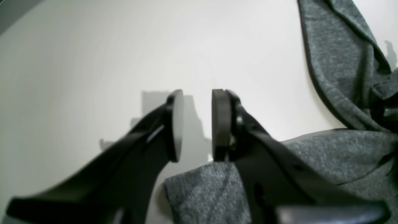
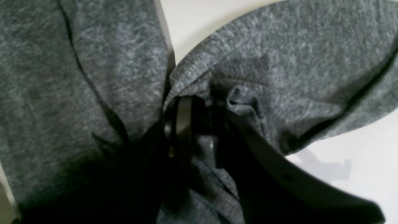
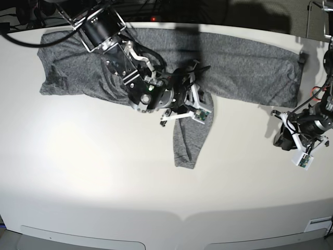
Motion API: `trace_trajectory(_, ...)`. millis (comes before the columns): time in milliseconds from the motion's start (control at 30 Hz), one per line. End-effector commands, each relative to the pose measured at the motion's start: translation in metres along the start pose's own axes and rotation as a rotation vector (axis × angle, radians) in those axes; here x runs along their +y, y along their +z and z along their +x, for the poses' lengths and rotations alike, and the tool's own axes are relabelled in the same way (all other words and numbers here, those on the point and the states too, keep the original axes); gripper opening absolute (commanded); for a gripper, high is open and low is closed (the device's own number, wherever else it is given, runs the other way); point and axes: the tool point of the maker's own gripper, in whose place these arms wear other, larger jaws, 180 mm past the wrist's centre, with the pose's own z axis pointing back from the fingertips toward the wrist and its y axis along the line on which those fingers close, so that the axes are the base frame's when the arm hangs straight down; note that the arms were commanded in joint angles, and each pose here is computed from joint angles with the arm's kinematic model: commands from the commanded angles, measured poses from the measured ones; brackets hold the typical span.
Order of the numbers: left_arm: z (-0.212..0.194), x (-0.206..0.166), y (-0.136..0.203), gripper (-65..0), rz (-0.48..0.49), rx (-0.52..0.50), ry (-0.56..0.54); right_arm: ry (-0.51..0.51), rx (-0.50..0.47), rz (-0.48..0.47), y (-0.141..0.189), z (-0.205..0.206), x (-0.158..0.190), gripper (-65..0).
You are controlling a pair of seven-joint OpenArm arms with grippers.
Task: Fold the T-shirt properly
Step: 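Drag the sleeve up onto the folded strip with the right gripper, then release the sleeve and raise the right gripper away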
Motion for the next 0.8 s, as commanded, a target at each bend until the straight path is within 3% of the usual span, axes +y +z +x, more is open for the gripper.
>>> trace_trajectory(0,0.018,0.009,0.006,-49.4,0.019,-0.053,-0.017,0.010,-0.070,-0.036,0.008,0.024,-0.013,-52.8)
trace_trajectory(233,0.019,0.008,0.006,-49.4,0.019,-0.057,-0.017,-0.043,-0.164,-0.159,0.040,0.045,-0.054,-52.7)
trace_trajectory(367,0.021,0.008,0.006,-49.4,0.014,-0.065,-0.012,-0.106,-0.209,-0.252,0.065,0.045,-0.087,-41.8)
trace_trajectory(433,0.027,0.002,0.006,-49.4,-0.022,-0.090,0.021,-0.171,-0.217,-0.325,0.080,0.037,-0.110,-38.7)
trace_trajectory(567,0.036,-0.023,0.002,-49.4,-0.118,-0.144,0.111,-0.314,-0.243,-0.486,0.122,0.015,-0.158,-38.7)
trace_trajectory(767,0.065,-0.086,-0.021,-46.0,-0.251,-0.256,0.254,-0.486,-0.318,-0.699,0.203,-0.027,-0.211,-38.7)
